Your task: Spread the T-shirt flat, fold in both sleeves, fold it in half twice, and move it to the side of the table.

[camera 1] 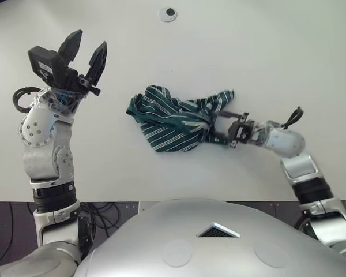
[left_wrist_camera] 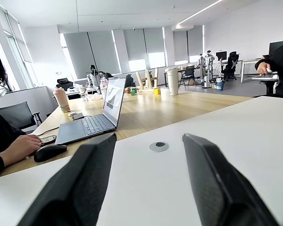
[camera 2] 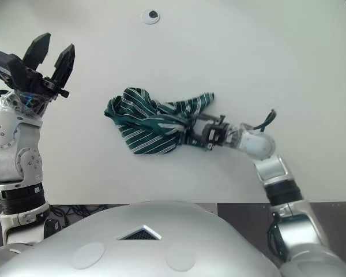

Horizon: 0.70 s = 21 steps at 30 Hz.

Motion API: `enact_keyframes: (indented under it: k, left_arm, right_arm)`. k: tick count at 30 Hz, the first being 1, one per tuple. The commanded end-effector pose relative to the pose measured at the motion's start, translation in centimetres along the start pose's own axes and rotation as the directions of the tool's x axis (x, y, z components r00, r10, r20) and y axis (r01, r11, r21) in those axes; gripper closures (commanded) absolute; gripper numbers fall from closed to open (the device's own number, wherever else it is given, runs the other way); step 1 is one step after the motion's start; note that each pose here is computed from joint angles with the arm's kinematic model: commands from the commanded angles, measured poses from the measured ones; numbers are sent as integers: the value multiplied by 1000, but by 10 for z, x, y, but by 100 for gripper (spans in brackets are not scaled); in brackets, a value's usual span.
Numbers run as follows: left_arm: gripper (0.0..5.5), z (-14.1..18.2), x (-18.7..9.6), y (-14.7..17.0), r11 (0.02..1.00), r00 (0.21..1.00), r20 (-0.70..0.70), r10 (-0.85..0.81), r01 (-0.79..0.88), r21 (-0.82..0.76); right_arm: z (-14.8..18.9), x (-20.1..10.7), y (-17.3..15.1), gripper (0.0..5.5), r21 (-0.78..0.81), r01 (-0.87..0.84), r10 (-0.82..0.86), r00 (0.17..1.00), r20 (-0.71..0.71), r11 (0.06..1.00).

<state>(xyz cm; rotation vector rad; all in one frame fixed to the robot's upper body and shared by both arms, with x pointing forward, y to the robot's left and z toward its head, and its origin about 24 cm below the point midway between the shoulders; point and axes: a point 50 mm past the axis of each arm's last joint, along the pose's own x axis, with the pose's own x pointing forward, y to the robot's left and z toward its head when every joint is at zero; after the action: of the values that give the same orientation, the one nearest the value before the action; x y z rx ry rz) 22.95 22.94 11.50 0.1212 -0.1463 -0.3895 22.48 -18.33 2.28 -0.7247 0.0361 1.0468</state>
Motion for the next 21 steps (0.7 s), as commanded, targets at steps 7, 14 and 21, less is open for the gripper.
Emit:
enact_keyframes:
  k: [7, 14, 21]
  left_arm:
    - [292, -5, -2, 0, 1000, 1000, -12, 16, -16, -3]
    - [292, -11, -3, -3, 1000, 999, -30, 16, -16, -1]
    - [292, -12, -5, -4, 1000, 999, -28, 15, -16, -2]
  right_arm:
    - [3, -16, -35, 337, 53, 69, -72, 996, 53, 996]
    - [25, -24, -31, 337, 84, -12, -5, 982, 189, 996]
    - [27, -23, -5, 337, 12, -151, 146, 971, 189, 988]
